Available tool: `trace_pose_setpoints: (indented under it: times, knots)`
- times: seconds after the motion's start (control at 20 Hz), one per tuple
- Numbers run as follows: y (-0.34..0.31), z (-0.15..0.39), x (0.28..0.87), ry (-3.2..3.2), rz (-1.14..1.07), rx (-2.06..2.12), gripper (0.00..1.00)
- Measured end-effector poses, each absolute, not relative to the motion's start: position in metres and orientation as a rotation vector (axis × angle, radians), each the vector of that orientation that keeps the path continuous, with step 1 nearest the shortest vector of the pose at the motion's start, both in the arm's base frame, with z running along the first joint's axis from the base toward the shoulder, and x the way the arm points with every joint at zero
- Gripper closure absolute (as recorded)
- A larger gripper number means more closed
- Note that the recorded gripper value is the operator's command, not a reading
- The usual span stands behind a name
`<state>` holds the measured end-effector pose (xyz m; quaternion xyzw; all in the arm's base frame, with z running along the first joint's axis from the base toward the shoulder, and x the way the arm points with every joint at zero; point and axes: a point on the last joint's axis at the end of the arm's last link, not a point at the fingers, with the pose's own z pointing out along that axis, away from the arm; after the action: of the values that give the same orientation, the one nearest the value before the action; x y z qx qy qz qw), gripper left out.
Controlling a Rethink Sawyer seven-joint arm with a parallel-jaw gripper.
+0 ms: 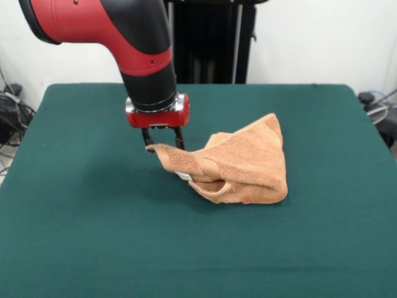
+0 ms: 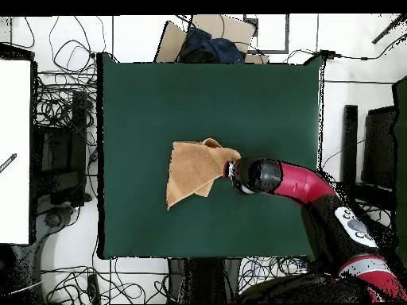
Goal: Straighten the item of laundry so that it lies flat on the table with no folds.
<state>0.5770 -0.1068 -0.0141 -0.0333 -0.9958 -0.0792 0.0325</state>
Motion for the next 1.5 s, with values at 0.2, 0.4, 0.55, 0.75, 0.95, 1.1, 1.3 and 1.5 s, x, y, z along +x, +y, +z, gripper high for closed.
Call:
trace_pose_setpoints:
  times: [0.2, 0.4, 0.55, 0.75, 0.95, 1.1, 1.3, 1.5]
  knots:
    - [-0.106, -0.014, 0.577, -3.065, -0.246, -0.105, 0.00]
    - [-0.106, -0.014, 0.577, -3.065, -0.246, -0.104, 0.00]
    - [-0.105, -0.014, 0.577, -3.064, -0.246, -0.101, 0.00]
    - [-0.101, -0.015, 0.578, -3.062, -0.248, -0.093, 0.00]
    - [-0.097, -0.017, 0.578, -3.060, -0.250, -0.085, 0.00]
    - [-0.096, -0.020, 0.579, -3.059, -0.254, -0.086, 0.00]
    - [-0.096, -0.026, 0.582, -3.058, -0.261, -0.097, 0.00]
    - [-0.097, -0.027, 0.583, -3.055, -0.265, -0.103, 0.00]
